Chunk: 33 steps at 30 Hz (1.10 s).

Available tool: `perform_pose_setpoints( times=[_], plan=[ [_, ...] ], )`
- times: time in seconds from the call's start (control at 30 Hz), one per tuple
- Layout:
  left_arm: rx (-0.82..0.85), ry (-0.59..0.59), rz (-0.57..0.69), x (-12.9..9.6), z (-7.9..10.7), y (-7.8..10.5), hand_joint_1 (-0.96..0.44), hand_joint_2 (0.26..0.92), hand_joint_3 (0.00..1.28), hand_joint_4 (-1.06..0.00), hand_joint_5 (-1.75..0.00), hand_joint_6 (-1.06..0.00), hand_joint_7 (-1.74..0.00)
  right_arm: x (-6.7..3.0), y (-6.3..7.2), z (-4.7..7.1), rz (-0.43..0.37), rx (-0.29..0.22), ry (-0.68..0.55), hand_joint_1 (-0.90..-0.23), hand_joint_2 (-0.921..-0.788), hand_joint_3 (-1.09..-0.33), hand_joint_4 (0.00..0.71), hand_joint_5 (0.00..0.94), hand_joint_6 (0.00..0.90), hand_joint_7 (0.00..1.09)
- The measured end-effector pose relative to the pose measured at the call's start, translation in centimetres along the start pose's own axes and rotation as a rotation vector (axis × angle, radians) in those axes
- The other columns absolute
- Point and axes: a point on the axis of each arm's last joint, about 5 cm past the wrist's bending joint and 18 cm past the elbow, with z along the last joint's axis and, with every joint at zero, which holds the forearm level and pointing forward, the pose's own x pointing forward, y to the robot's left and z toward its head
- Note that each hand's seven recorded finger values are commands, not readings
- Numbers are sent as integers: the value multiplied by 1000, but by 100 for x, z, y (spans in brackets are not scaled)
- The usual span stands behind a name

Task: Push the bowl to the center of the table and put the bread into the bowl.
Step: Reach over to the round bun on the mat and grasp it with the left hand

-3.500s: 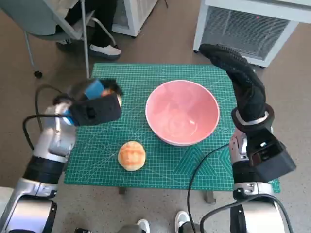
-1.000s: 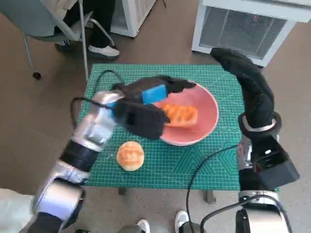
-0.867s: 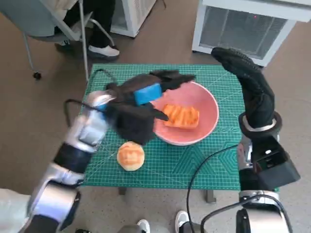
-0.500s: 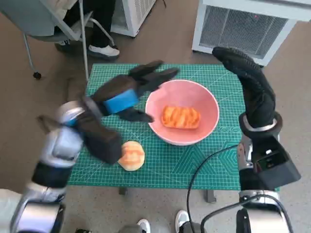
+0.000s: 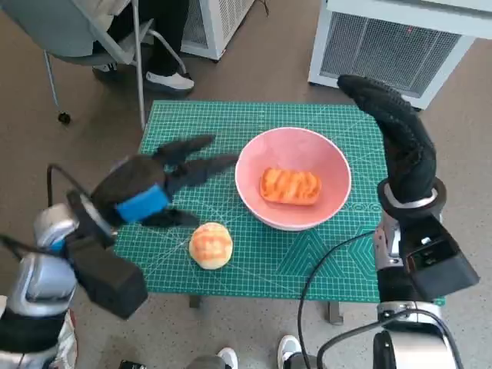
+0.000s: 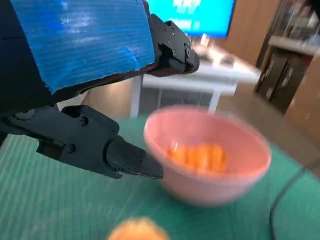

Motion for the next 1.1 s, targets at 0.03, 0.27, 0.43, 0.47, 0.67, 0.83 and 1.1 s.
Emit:
perform_pose_setpoints(
  times=[0.03,0.27,0.43,0.47,0.67,0.83,1.1],
  plan=[
    [-2,6,-12,-12,-5,-12,-282,836,6,-322,-8,-433,-36,1,-2,-2,-1,2,0,-567,-921,-791,278,2,313,42],
    [-37,32,-72,-29,-23,-80,-266,850,8,-316,-1,-420,-16,3,-6,-17,2,12,7,-568,-921,-790,280,2,313,43],
    [-61,44,-104,-2,-29,-121,-254,857,8,-310,0,-412,-8,16,-9,-25,12,15,8,-572,-921,-788,280,2,313,44],
    [-67,48,-110,6,-33,-131,-253,858,8,-308,0,-410,-6,21,-9,-26,14,15,7,-574,-921,-788,280,2,313,44],
    [-114,80,-149,70,-80,-214,-258,866,9,-304,-1,-406,-3,43,-19,-29,22,20,1,-577,-921,-787,279,1,313,44],
    [-130,113,-199,151,-120,-300,-264,870,9,-297,0,-403,-1,41,-27,-29,17,28,-2,-577,-921,-788,279,1,312,45],
    [-150,186,-318,262,-193,-403,-275,878,9,-271,0,-396,-1,40,-40,-26,24,24,-2,-577,-921,-788,279,1,311,46]
  ],
)
